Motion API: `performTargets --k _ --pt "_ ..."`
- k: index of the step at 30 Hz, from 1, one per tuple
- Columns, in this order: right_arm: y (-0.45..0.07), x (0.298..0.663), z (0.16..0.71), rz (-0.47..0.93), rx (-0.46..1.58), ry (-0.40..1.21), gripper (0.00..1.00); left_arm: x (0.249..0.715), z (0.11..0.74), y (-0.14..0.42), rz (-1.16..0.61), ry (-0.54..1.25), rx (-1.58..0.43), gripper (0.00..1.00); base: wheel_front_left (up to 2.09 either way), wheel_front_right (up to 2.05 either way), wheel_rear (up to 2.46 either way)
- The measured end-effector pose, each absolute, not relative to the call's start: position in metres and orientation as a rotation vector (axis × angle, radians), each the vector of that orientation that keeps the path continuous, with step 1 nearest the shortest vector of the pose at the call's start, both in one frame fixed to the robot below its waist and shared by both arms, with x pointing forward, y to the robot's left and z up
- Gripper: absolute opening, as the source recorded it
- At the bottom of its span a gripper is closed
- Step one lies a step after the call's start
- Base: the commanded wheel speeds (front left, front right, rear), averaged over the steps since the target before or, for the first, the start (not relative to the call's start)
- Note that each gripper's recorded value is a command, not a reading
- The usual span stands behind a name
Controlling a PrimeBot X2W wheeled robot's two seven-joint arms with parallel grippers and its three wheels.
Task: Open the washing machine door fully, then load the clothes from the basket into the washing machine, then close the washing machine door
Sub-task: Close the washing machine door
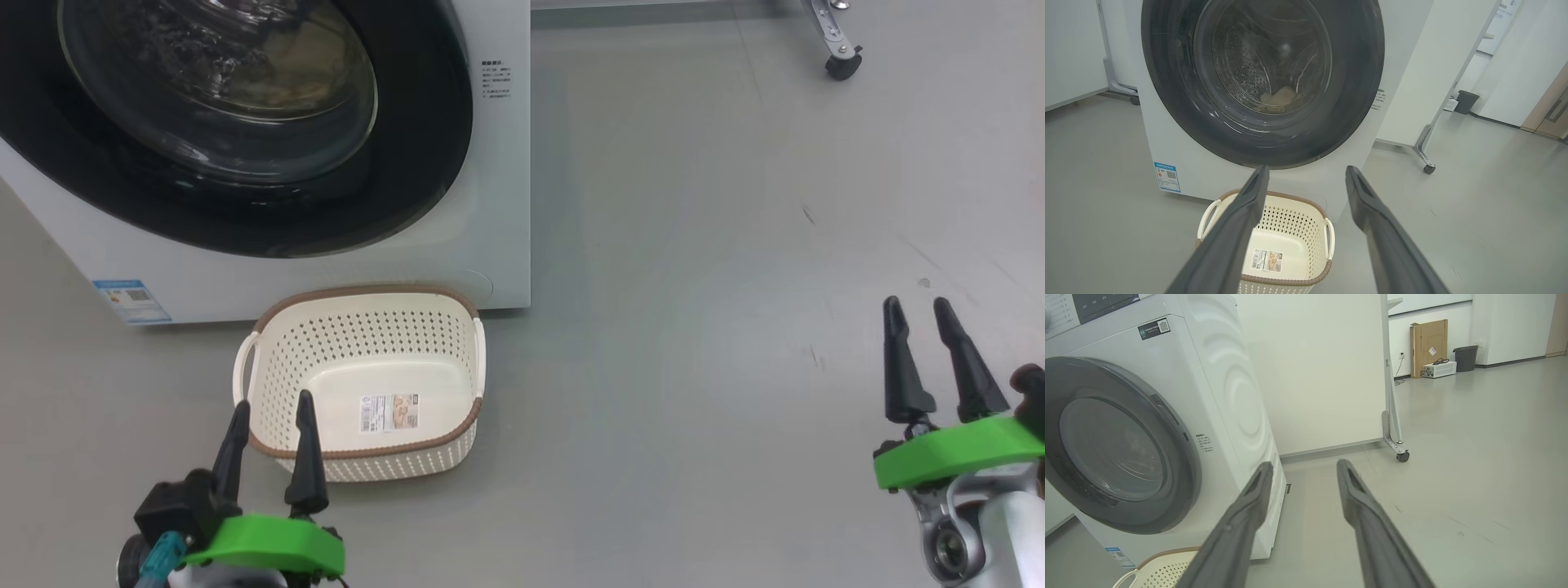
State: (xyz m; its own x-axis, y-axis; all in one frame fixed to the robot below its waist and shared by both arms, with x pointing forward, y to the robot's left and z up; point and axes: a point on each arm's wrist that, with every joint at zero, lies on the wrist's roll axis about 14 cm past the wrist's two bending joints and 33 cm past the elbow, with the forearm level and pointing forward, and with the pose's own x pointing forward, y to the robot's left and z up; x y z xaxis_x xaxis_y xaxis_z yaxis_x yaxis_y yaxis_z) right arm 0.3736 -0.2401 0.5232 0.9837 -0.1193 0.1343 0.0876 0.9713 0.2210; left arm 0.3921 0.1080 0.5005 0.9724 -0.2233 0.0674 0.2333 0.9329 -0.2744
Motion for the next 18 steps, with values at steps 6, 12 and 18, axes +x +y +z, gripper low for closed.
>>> performTargets --k 6,12,18 --pt "-0.2401 0.3733 0.5232 -0.108 0.21 -0.147 1.0 0.3921 0.5018 0.1094 -0.23 -0.04 -0.285 1.0 0.0 0.0 0.0" --pt "-0.2383 0.3733 0.5228 -0.106 0.209 -0.146 1.0 0.3901 0.5 0.1137 -0.216 -0.037 -0.289 1.0 0.0 0.0 0.0" --pt "-0.2379 0.373 0.5238 -0.106 0.209 -0.149 1.0 0.3899 0.5022 0.114 -0.216 -0.044 -0.296 1.0 0.0 0.0 0.0"
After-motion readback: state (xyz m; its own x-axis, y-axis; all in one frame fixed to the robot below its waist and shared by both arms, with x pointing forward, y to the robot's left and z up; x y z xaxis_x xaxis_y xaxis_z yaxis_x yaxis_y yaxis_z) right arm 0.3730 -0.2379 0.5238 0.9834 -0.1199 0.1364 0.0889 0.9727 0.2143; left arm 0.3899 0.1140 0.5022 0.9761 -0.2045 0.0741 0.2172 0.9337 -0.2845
